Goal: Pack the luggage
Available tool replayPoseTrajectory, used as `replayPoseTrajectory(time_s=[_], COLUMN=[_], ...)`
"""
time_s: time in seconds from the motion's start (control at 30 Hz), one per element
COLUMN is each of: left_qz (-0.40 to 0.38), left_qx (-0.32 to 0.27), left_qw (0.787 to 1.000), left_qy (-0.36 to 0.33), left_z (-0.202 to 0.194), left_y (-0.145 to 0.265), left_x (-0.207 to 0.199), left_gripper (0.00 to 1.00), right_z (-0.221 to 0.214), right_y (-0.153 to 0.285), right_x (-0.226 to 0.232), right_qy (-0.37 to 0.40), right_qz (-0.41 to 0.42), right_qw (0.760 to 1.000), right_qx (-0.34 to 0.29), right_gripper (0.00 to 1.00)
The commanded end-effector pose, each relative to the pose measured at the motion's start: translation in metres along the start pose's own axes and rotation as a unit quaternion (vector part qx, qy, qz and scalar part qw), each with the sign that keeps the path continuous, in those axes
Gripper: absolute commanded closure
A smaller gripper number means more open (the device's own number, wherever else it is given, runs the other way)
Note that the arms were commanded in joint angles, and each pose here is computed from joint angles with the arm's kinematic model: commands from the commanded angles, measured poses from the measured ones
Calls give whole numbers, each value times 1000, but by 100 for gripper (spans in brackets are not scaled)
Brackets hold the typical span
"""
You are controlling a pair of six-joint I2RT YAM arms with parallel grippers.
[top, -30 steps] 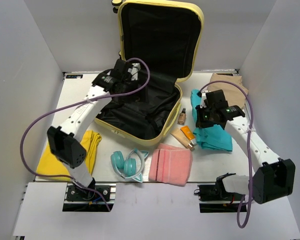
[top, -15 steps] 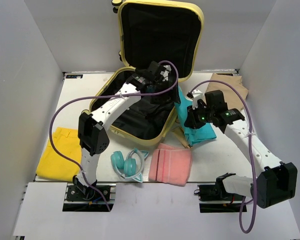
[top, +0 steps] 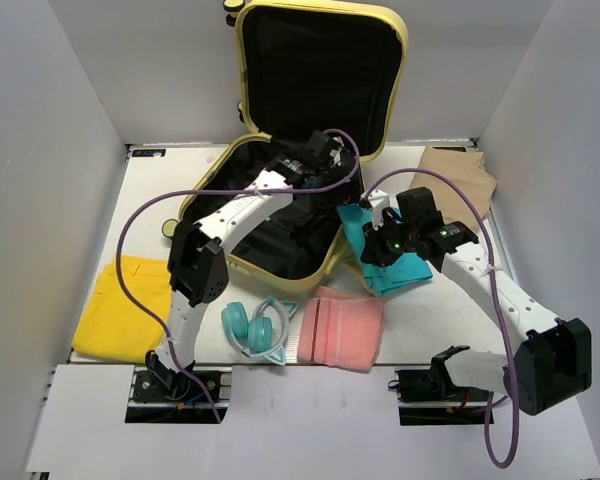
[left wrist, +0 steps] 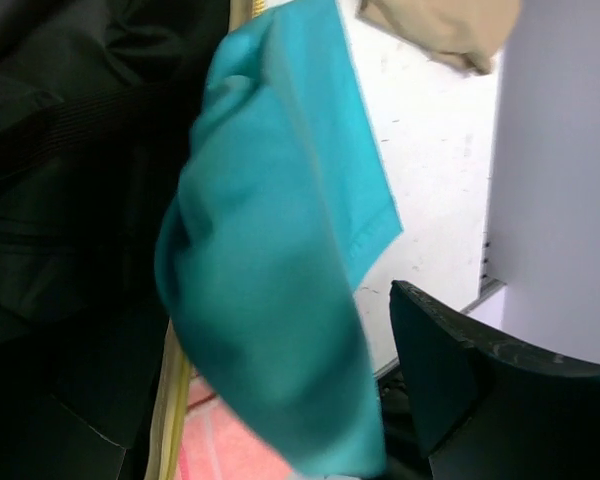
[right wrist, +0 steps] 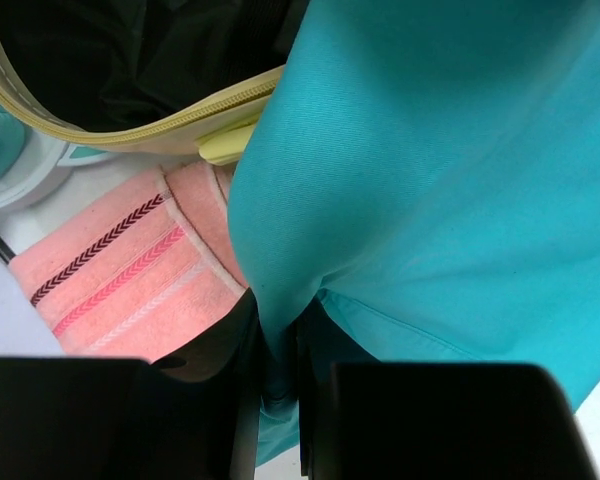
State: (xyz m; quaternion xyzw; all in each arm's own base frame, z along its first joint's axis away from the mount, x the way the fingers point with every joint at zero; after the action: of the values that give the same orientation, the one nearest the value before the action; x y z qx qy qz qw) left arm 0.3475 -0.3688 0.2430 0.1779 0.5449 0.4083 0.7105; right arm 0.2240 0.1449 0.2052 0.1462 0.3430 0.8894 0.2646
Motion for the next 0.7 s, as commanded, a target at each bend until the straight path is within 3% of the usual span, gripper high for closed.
replayPoseTrajectory(time_s=[0.0,0.07,0.1,0.13,0.2,0.23,0.27,0.33,0.43,0.57,0.63,0.67], left_qz=[9,19,19,8,-28,-36,-51,-69,-123,-164,-152,-142], left_qx=[20,29,41,42,56,57,59,47,23,12,-10,-12], left_qw=[1000,999,999,999,998,998,997,996,989,977,976,976], left_qy=[7,8,9,4,-5,-10,-18,-32,-79,-133,-158,-163], left_z=[-7,-12,-16,-16,-17,-17,-16,-10,0,6,12,11], left_y=[-11,-18,-22,-25,-28,-28,-25,-23,-7,16,23,24], left_x=[0,8,12,11,3,1,-5,-11,-31,-50,-53,-50], left_gripper=[0,4,11,34,66,92,100,100,100,100,99,87], right_z=[17,20,23,24,21,20,19,16,15,15,15,15], right_y=[0,1,2,3,1,0,0,-1,4,10,11,13], right_x=[-2,-1,1,2,-1,0,-1,-4,-8,-11,-13,-13], right_qy=[45,52,57,59,55,50,48,28,10,-7,-8,-6], right_qz=[-19,-21,-19,-17,-25,-28,-32,-49,-80,-112,-122,-124], right_qw=[998,997,996,995,996,997,997,998,996,993,992,991], right_qx=[-49,-61,-71,-73,-61,-55,-53,-40,-37,-36,-43,-46], right_gripper=[100,100,100,100,100,100,94,71,53,35,34,34])
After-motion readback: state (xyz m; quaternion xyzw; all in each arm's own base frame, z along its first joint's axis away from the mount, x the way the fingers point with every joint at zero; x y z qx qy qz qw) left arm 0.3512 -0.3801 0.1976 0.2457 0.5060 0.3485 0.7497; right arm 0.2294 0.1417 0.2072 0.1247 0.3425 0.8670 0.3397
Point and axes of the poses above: each gripper's point midway between its finger pads, its own y axis back along the fingers, its own x axis along the line the jaws close on, z = x × y, the point moved 7 cm from there along y, back along the fingers, and after that the axes turned 7 degrees about y, right-handed, at the moved point
